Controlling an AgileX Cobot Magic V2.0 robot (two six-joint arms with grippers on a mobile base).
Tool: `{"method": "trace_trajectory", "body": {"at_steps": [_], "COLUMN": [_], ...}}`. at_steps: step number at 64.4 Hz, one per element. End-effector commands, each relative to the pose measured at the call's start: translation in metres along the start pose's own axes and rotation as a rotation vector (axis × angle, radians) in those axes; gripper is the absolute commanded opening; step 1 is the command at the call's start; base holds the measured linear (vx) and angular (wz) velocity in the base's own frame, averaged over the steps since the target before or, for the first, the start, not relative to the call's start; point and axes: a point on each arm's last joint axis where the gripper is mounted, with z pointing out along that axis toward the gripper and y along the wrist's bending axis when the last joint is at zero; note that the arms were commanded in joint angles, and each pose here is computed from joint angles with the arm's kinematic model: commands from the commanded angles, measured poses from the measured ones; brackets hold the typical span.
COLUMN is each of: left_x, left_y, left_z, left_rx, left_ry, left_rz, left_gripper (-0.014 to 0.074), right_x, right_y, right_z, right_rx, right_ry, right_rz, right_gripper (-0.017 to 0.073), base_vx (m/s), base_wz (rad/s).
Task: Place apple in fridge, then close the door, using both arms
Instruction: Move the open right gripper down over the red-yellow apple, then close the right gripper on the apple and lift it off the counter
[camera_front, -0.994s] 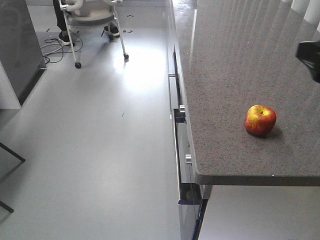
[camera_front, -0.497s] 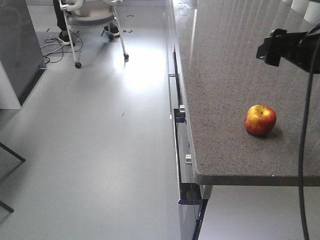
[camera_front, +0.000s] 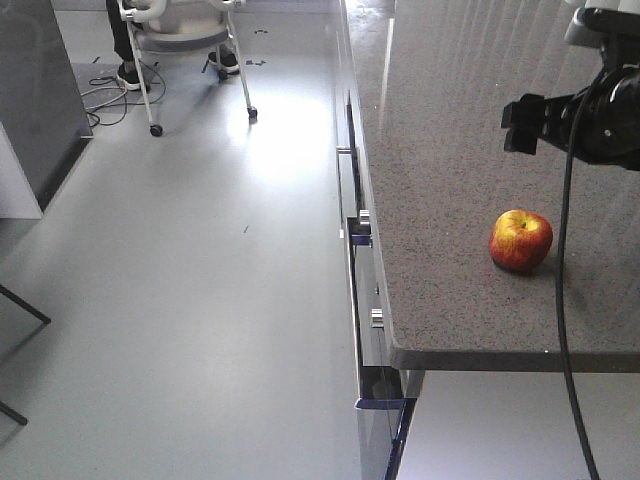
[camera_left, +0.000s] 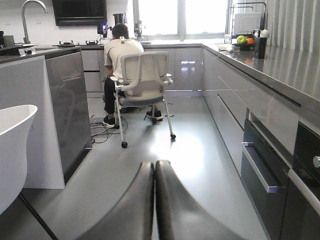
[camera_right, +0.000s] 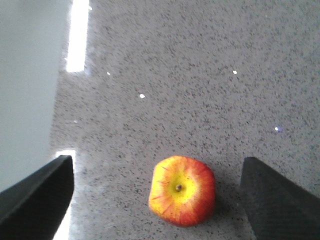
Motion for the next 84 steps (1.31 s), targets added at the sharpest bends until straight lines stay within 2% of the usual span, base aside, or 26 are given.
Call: {"method": "trace_trajectory", "body": {"at_steps": [1,33,49,84], "left_x": [-0.013,-0.013,-0.013,-0.013], "left_y": [-0.001,-0.001,-0.001,-0.001], "left_z": [-0.002,-0.002,-0.002,-0.002], "left_rx": [0.01,0.01,0.01,0.01], "left_ry": [-0.104,-0.104,-0.104,-0.104], "left_rz": [-0.004,-0.004,-0.004,-0.004], "left_gripper": [-0.0006,-0.0006,-0.0006,-0.0006], "right_x": [-0.014,0.001,0.001,0.003], "right_y": [0.001,0.0,-0.005,-0.004], "right_z": [-0.013,0.042,0.045,0.057], "right_rx": [-0.006,0.031,0.078,0.072], "right_ry": [-0.094,0.045,0.034,0.047], "right_rz": [-0.012,-0.016,0.005,0.011], "right_gripper": [0.0633,0.0622,0.0615,0.0601], "base_vx": [0.0,0.0,0.0,0.0], "base_wz": [0.0,0.0,0.0,0.0]}}
